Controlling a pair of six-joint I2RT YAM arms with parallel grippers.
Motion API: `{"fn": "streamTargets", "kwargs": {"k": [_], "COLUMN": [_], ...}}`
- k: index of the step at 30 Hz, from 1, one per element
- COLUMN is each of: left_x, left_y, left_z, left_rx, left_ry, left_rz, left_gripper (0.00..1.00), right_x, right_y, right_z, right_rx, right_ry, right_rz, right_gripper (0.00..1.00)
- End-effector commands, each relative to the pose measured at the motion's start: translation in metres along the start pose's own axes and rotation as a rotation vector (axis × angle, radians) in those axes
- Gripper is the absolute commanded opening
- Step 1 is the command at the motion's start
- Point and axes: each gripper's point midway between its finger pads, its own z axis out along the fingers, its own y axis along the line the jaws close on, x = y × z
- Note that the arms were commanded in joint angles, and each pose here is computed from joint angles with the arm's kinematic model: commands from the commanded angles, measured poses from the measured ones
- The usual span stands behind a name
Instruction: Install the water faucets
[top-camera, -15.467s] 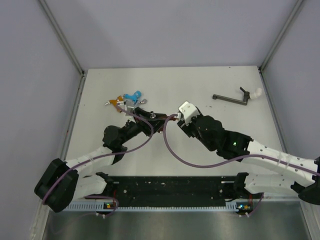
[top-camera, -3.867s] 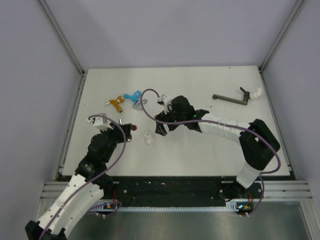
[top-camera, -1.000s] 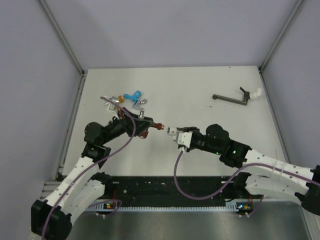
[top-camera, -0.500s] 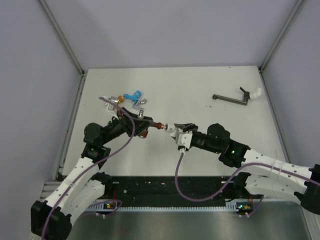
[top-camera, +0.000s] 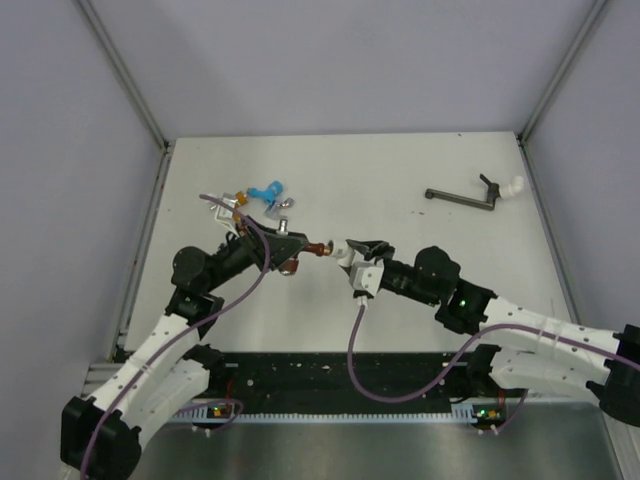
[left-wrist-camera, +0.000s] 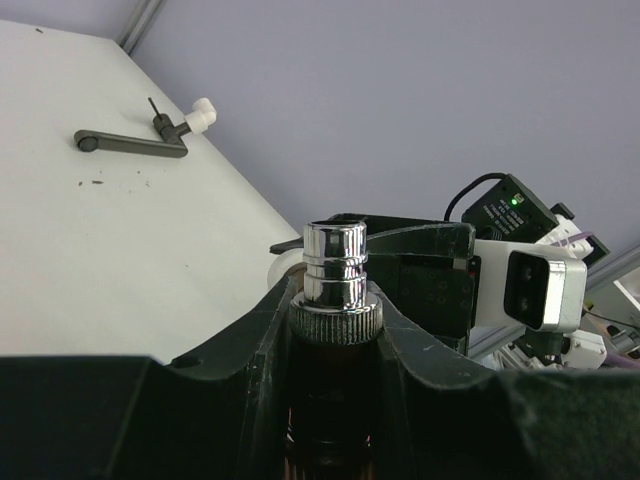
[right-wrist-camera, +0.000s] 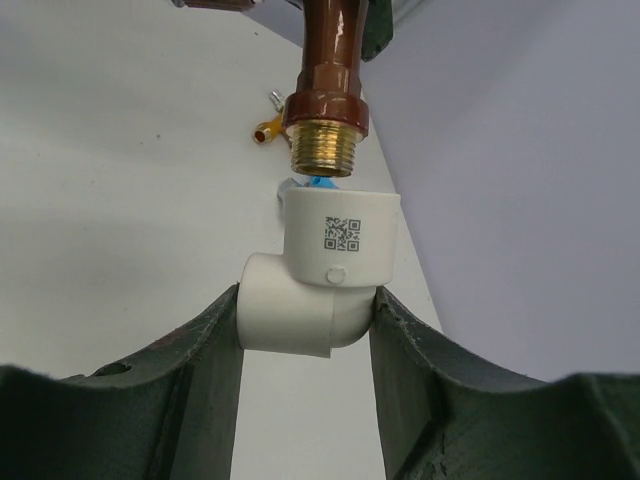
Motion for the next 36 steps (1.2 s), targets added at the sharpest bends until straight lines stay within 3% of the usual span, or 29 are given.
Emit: {"fn": "streamTargets", "kwargs": {"k": [1,29,36], "left_x": [-0.006,-0.003,0.001], "left_y": [-0.009,0.011,0.023], "left_z": [0.003,0.005,0.003], "left_rx": [0.042,-0.061,-0.113], "left_ry": [-0.033,-0.051,-0.103], "left_rz": [-0.001,-0.069,-0.238], "left_gripper": [0.0,0.0,0.0], "right_x": [-0.03,-0.044,-0.034], "right_y": [-0.023,-0.013,-0.02], "right_z": [0.005,0.005,0.005], "right_rx": [0.066,0.039,0.117], "right_ry": [-0.091,-0.16,-0.125], "right_rz": [-0.037,-0.039,-0.111], "right_gripper": [0.0,0.0,0.0]}}
